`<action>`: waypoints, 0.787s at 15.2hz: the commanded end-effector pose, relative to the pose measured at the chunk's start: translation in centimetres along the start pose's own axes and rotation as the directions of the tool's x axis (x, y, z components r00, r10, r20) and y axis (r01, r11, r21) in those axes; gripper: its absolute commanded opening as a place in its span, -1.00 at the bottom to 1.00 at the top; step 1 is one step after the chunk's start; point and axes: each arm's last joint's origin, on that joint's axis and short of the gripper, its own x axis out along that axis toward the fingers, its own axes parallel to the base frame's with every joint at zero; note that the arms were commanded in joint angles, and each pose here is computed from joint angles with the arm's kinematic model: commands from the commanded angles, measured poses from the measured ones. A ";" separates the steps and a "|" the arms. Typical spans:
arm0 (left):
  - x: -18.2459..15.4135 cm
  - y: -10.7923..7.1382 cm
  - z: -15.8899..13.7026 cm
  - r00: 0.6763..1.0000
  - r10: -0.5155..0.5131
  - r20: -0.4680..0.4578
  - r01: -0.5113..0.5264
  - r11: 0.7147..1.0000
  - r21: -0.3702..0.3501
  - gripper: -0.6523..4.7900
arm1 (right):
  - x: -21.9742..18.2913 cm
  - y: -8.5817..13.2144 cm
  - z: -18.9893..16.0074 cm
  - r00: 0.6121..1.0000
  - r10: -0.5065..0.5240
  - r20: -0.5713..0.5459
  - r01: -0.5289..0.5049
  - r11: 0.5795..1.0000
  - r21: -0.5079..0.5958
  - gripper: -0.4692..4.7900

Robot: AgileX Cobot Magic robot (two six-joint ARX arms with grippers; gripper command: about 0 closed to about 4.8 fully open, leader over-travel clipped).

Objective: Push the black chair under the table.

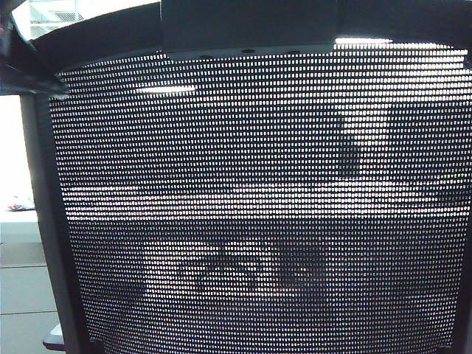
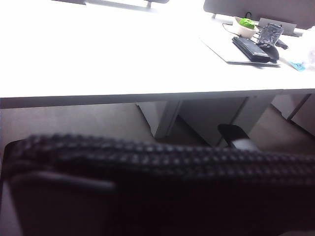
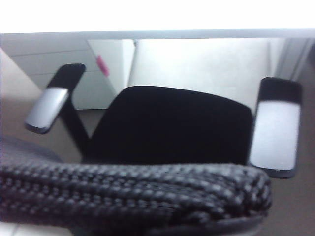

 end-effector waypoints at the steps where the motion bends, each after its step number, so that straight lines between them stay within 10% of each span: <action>1: 1.4 0.3 0.2 0.995 0.082 0.049 -0.082 0.997 -0.005 -0.78 | 1.0 -0.2 1.6 0.993 -0.051 0.109 0.048 0.998 0.032 -0.84; 12: 3.4 4.3 1.3 0.985 0.152 0.088 -0.146 0.987 -0.066 -0.78 | 7.0 0.0 3.0 0.993 0.003 0.122 -0.005 1.000 0.020 -0.84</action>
